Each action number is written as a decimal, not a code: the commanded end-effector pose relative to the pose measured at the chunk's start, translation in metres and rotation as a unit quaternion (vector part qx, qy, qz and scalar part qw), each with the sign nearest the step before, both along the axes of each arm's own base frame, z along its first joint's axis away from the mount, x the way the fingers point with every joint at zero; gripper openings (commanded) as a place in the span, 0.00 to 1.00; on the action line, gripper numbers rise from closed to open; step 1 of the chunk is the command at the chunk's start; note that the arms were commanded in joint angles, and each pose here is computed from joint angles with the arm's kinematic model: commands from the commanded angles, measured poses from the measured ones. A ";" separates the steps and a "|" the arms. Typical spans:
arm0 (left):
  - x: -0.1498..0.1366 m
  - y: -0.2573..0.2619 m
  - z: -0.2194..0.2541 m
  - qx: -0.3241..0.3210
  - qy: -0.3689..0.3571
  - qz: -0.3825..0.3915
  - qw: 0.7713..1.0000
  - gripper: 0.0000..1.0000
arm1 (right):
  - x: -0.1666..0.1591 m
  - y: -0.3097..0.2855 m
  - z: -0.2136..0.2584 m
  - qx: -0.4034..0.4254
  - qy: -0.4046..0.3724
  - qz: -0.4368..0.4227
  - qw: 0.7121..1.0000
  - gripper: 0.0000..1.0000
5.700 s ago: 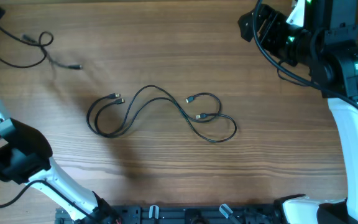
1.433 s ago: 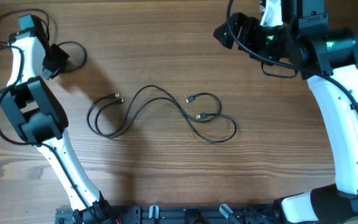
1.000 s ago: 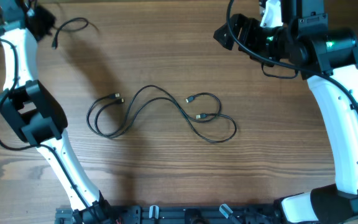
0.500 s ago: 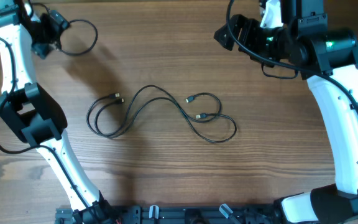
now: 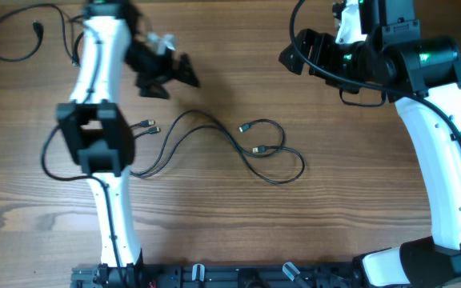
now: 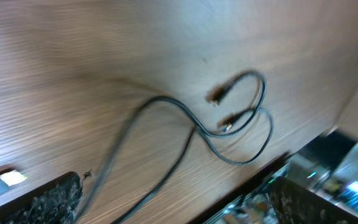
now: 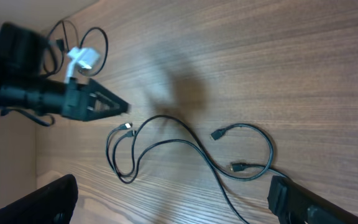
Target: Untangle cables
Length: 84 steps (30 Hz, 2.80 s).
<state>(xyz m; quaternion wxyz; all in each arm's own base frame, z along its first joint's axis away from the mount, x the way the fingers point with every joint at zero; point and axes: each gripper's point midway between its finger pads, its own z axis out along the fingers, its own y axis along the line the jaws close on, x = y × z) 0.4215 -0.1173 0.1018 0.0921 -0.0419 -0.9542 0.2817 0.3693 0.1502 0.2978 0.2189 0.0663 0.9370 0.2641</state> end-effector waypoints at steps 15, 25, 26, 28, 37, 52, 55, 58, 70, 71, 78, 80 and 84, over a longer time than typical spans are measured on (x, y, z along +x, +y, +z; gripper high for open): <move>-0.039 0.028 -0.044 0.250 0.043 -0.107 0.961 0.79 | -0.002 -0.003 -0.011 -0.029 0.003 0.024 0.999 1.00; -0.058 0.024 -0.071 0.225 0.074 -0.128 0.963 0.43 | 0.002 -0.002 -0.008 -0.026 -0.007 0.023 0.999 1.00; -0.055 0.020 -0.072 0.216 0.068 -0.124 0.966 0.20 | 0.002 -0.002 -0.008 -0.026 -0.007 0.023 0.999 1.00; -0.048 0.012 -0.074 0.195 0.054 -0.115 0.972 0.04 | 0.002 -0.002 -0.008 -0.026 -0.007 0.023 0.999 1.00; -0.032 -0.025 0.023 0.096 -0.027 -0.074 0.992 0.04 | 0.006 -0.001 -0.005 -0.024 -0.017 0.022 0.999 1.00; -0.015 -0.077 0.256 -0.128 -0.330 0.026 0.935 0.04 | 0.005 -0.001 -0.005 -0.024 -0.015 0.022 0.999 1.00; -0.031 -0.099 0.283 -0.225 -0.325 -0.009 0.919 0.04 | 0.004 -0.001 -0.006 -0.024 -0.014 0.022 0.999 1.00; -0.052 -0.116 0.316 -0.337 -0.303 -0.047 0.890 0.04 | 0.004 -0.001 -0.006 -0.024 -0.014 0.023 0.999 1.00; -0.034 -0.126 0.417 -0.467 -0.272 0.014 0.841 0.04 | 0.002 0.005 -0.004 -0.009 -0.011 0.033 0.999 1.00; -0.034 -0.126 0.429 -0.478 -0.282 0.011 0.832 0.04 | 0.002 0.005 -0.004 -0.009 -0.011 0.033 0.999 1.00; -0.048 -0.117 0.482 -0.524 -0.336 -0.016 0.782 0.04 | 0.002 0.004 -0.004 -0.015 -0.017 0.043 0.999 1.00; -0.044 -0.109 0.482 -0.519 -0.353 -0.016 0.778 0.04 | 0.001 0.004 -0.004 -0.016 -0.017 0.044 0.999 1.00; -0.008 -0.082 0.451 -0.471 -0.375 0.035 0.798 0.04 | 0.003 0.002 -0.005 -0.024 -0.020 0.039 0.999 1.00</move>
